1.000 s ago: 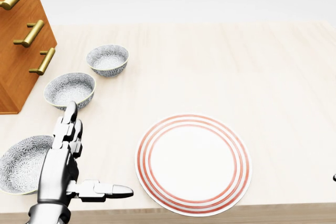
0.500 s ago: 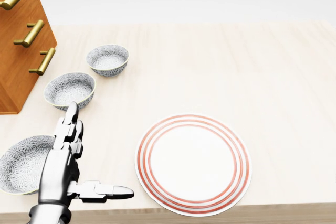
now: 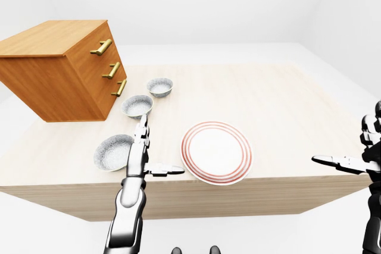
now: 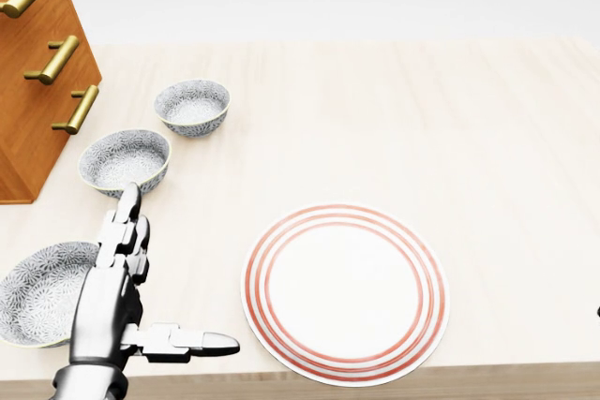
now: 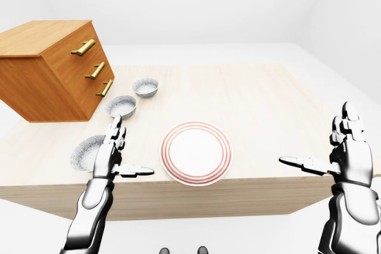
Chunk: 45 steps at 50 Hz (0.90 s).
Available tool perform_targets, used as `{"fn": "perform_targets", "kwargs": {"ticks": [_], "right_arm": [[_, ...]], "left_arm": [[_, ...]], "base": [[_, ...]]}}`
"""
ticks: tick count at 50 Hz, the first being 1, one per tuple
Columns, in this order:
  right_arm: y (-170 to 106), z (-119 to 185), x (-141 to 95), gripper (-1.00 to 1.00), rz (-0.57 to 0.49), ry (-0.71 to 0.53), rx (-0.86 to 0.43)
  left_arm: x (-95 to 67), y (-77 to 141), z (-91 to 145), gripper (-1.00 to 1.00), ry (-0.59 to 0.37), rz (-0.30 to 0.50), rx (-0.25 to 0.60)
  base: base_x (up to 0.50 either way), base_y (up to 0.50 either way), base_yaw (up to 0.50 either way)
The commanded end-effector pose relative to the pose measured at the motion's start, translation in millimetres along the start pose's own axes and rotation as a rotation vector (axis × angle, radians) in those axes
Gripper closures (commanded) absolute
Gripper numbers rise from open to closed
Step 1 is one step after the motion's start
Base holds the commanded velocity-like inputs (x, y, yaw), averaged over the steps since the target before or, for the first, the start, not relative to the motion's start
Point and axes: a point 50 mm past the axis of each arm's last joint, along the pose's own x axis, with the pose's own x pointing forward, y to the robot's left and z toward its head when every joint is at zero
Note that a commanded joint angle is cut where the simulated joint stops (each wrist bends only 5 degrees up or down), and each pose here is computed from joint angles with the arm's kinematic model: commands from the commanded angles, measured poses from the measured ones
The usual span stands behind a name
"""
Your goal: Put the bowl in the middle on the plate.
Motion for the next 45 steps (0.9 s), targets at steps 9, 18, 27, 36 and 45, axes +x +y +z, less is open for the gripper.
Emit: {"fn": "perform_targets", "kwargs": {"ticks": [9, 18, 27, 36, 45], "right_arm": [[-0.6, 2.1, -1.7, -1.0, 0.015, -0.008, -0.006], [-0.4, 0.9, -1.5, -1.0, 0.02, -0.003, -0.001], [0.4, -0.4, -1.5, -1.0, 0.025, 0.001, 0.002], [1.3, -4.9, -0.8, -1.0, 0.027, 0.02, 0.005], [2.0, -4.4, -0.5, -1.0, 0.035, 0.018, 0.006]], "left_arm": [[0.9, -2.0, -6.2, -1.0, 0.014, -0.004, 0.011], [0.2, -3.3, -5.1, -1.0, 0.014, -0.007, 0.016], [0.5, -3.4, -6.1, -1.0, 0.014, -0.01, 0.017], [2.0, -3.0, -9.6, -1.0, 0.016, -0.013, 0.019], [2.4, -3.2, -10.9, -1.0, 0.017, -0.014, 0.021]], "base": [[0.0, 0.0, 0.0], [0.0, 0.0, 0.0], [0.0, 0.0, 0.0], [0.0, 0.0, 0.0], [0.04, 0.0, 0.0]]}}
